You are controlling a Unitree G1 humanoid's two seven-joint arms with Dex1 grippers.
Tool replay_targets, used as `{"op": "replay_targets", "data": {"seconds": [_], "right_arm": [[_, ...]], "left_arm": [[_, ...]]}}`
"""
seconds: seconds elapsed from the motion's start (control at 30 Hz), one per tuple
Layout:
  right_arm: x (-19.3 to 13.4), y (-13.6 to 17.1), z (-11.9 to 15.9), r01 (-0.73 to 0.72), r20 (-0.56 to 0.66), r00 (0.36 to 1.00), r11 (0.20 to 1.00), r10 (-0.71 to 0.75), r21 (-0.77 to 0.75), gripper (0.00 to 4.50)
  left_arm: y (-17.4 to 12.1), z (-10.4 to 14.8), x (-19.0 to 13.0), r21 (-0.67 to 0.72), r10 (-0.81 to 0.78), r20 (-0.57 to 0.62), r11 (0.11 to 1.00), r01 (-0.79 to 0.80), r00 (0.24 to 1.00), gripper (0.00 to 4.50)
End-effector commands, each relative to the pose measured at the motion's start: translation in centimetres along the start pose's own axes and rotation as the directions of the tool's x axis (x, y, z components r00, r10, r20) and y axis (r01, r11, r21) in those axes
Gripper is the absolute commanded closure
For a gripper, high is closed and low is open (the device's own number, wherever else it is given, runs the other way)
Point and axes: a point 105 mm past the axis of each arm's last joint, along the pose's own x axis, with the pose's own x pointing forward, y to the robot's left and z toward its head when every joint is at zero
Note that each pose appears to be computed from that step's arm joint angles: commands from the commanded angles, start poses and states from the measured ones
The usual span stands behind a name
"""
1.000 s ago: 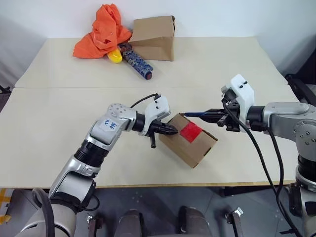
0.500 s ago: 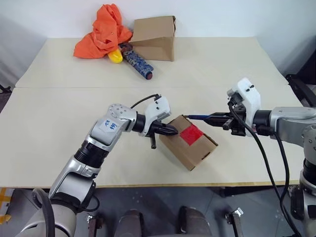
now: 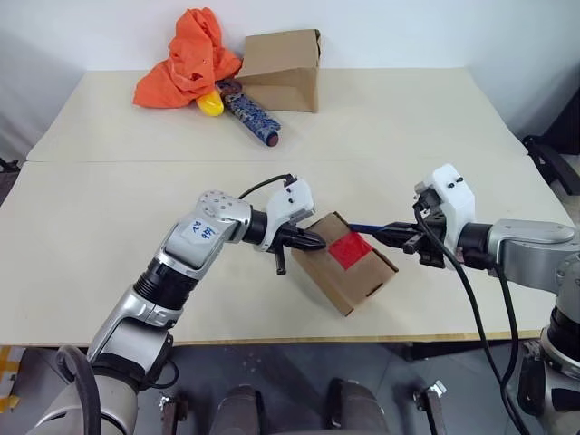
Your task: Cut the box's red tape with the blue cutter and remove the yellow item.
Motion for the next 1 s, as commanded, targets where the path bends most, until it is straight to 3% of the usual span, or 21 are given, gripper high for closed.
{"op": "replay_targets", "data": {"seconds": [0.03,0.33,1.0], "right_arm": [[-0.8,0.1,0.5,0.008,-0.013,1.000,0.999,-0.009,-0.036,4.35],[-1.9,-0.7,0.7,0.012,-0.124,0.992,1.000,-0.014,-0.015,4.35],[-1.6,0.4,-0.8,0.008,-0.201,0.980,0.997,0.009,0.083,4.35]], "left_arm": [[0.0,-3.5,1.1,-0.075,0.003,-0.161,0.997,-0.016,0.987,4.48],[0.5,-4.9,1.7,-0.087,0.027,-0.299,0.995,-0.055,0.954,4.48],[1.4,-4.7,2.4,-0.122,0.073,-0.291,0.986,-0.113,0.954,4.48]]}}
